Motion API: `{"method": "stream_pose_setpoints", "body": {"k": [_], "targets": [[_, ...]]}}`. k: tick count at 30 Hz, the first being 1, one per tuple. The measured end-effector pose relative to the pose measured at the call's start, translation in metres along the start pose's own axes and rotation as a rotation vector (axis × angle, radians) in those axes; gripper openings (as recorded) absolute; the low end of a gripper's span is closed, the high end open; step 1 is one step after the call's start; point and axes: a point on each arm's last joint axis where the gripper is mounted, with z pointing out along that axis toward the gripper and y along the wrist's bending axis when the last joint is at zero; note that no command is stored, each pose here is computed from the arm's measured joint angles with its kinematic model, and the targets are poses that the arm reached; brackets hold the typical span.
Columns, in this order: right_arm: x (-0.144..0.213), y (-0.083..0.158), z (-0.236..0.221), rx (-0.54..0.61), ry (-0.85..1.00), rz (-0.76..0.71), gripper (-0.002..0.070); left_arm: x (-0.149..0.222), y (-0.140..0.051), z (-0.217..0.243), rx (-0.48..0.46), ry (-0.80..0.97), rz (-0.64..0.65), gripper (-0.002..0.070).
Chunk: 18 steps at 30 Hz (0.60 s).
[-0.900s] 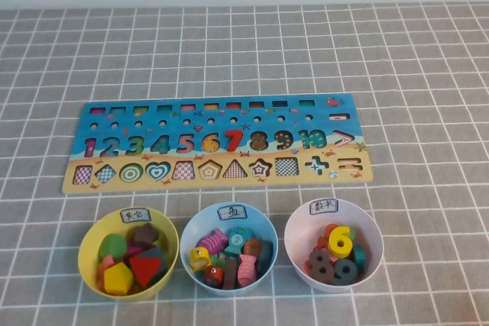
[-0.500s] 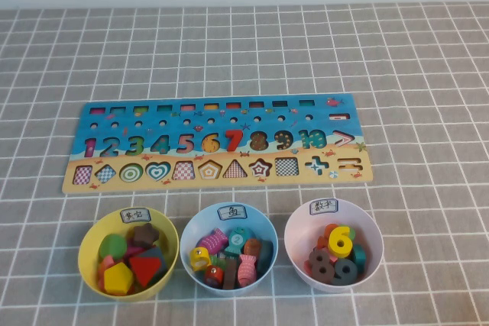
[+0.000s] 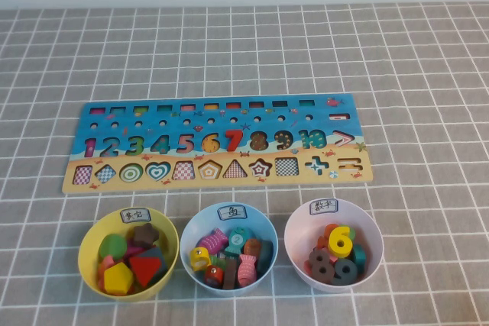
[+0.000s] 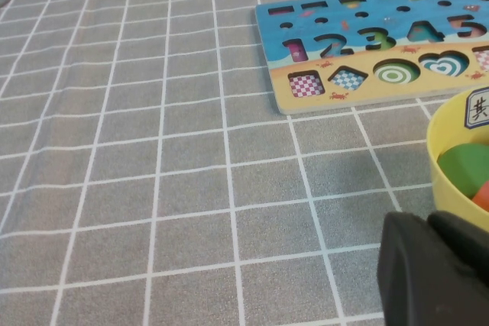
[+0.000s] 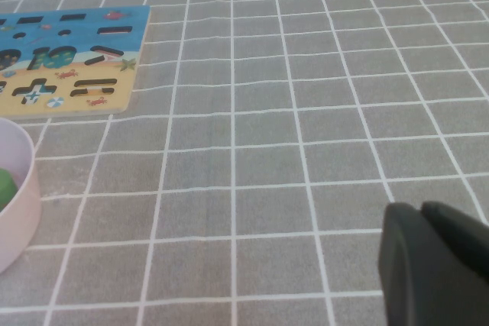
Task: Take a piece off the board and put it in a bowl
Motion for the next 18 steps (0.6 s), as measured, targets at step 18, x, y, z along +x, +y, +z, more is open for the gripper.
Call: {"method": "stream_pose_setpoints", "body": {"k": [18], "targets": [[0.0, 0.0, 0.0, 0.0, 0.0, 0.0, -0.0017, -0.021, -0.005, -0.003, 0.118, -0.212, -0.536, -0.0001]]}}
